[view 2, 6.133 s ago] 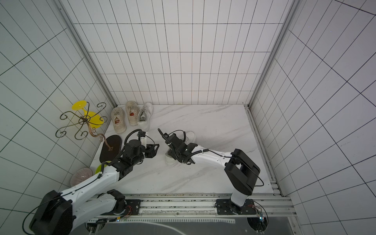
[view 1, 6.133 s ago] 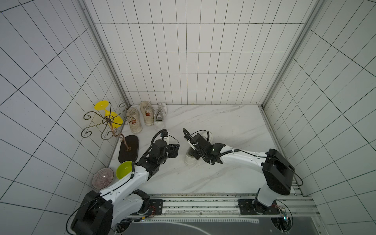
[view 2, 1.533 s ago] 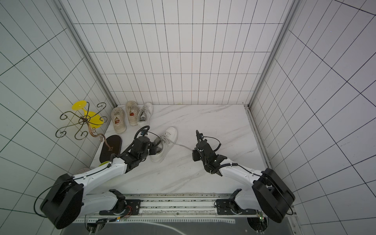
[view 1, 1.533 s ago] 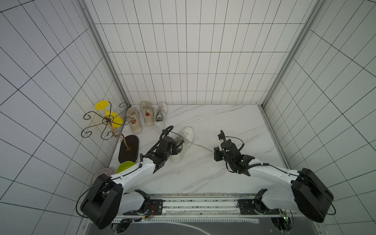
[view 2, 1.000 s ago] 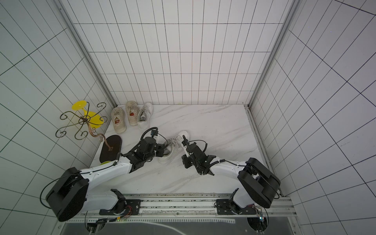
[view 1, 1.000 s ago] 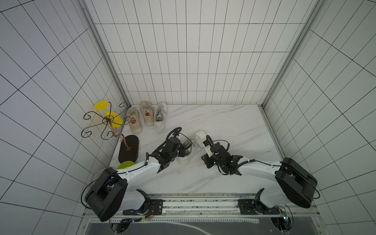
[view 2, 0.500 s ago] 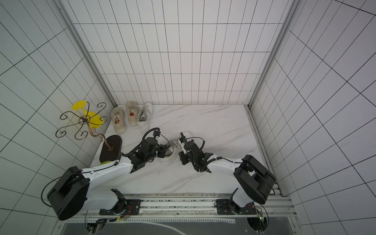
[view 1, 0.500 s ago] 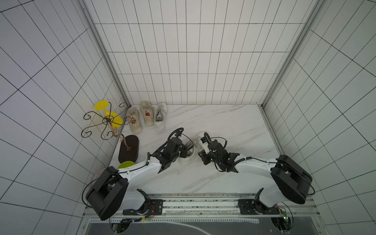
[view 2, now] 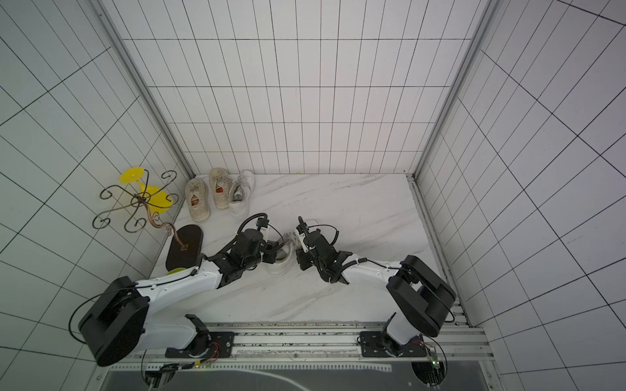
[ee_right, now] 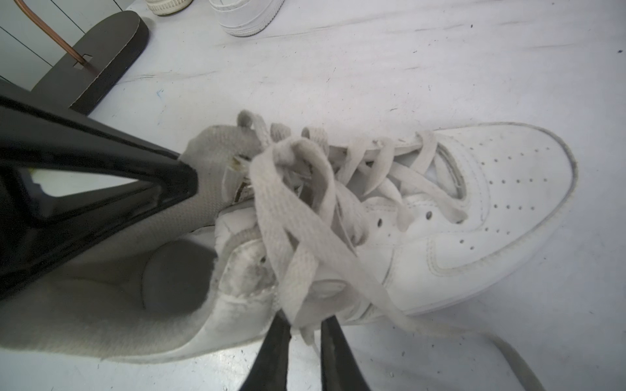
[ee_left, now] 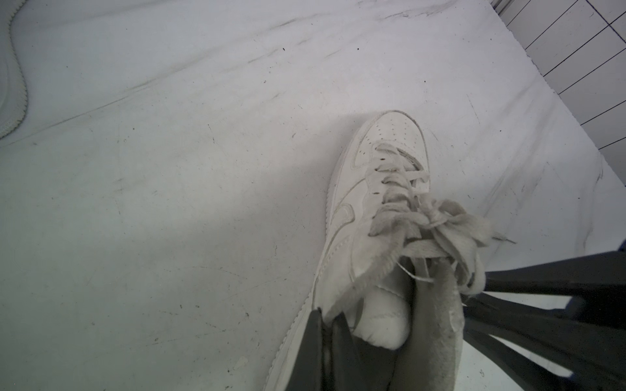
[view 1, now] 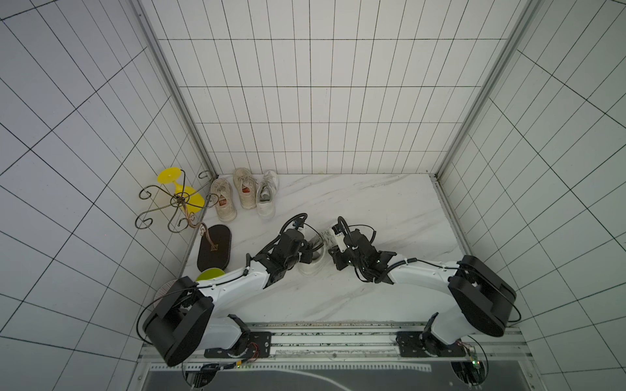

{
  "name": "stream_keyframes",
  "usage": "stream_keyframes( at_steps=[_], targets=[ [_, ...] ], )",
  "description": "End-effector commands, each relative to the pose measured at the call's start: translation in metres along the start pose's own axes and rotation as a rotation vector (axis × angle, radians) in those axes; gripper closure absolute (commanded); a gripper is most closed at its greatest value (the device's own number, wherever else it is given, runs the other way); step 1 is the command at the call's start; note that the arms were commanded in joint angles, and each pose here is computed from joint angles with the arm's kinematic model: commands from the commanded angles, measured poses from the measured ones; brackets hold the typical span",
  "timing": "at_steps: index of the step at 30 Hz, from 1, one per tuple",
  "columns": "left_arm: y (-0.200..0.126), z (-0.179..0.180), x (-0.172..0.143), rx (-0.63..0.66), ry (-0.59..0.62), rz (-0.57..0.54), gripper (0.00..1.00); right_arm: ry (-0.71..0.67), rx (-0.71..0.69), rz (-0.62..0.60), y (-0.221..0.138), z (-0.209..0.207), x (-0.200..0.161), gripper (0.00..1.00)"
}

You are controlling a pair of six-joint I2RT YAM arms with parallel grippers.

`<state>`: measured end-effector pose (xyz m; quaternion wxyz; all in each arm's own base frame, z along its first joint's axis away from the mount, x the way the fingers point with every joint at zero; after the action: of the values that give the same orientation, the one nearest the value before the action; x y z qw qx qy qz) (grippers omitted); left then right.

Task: Remove the insole from the shoe
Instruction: Untie the shoelace on the shoe.

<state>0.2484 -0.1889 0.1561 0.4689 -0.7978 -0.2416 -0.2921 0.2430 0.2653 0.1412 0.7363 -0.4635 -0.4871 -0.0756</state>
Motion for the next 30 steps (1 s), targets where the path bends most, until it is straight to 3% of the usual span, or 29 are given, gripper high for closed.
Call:
stream_keyframes(
  at_steps=[1, 5, 12, 17, 22, 30],
  targets=[
    [0.0, -0.016, 0.002, -0.08, 0.02, 0.002, 1.0, 0.016, -0.018, -0.099, -0.001, -0.001, 0.039, 0.81],
    [-0.001, -0.017, 0.002, -0.085, 0.024, 0.001, 1.0, 0.022, -0.026, -0.092, 0.001, -0.004, 0.038, 0.82],
    [-0.002, -0.018, 0.002, -0.089, 0.026, -0.002, 1.0, 0.015, -0.013, -0.082, 0.006, -0.003, 0.035, 1.0],
    [-0.003, -0.013, 0.004, -0.03, 0.015, -0.024, 1.0, 0.018, -0.041, -0.089, -0.001, -0.005, 0.032, 1.0],
    [-0.008, 0.005, 0.008, 0.144, -0.028, -0.074, 1.0, 0.06, -0.132, -0.088, -0.015, -0.016, 0.019, 1.0],
    [-0.013, 0.019, 0.012, 0.182, -0.084, -0.104, 1.0, 0.145, -0.239, -0.06, -0.032, -0.035, -0.006, 1.0]
  ],
)
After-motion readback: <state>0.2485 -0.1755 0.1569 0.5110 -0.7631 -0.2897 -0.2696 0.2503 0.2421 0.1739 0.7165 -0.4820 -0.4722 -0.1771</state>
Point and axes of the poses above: each gripper's point midway between its finger pads, its own y axis out along the fingers, its own z axis along the line the jaws close on, x = y × z, the point moved 8 cm from there along -y, back along the fingers, and after that the axes turned 7 degrees about -y, right-handed, at the moved point
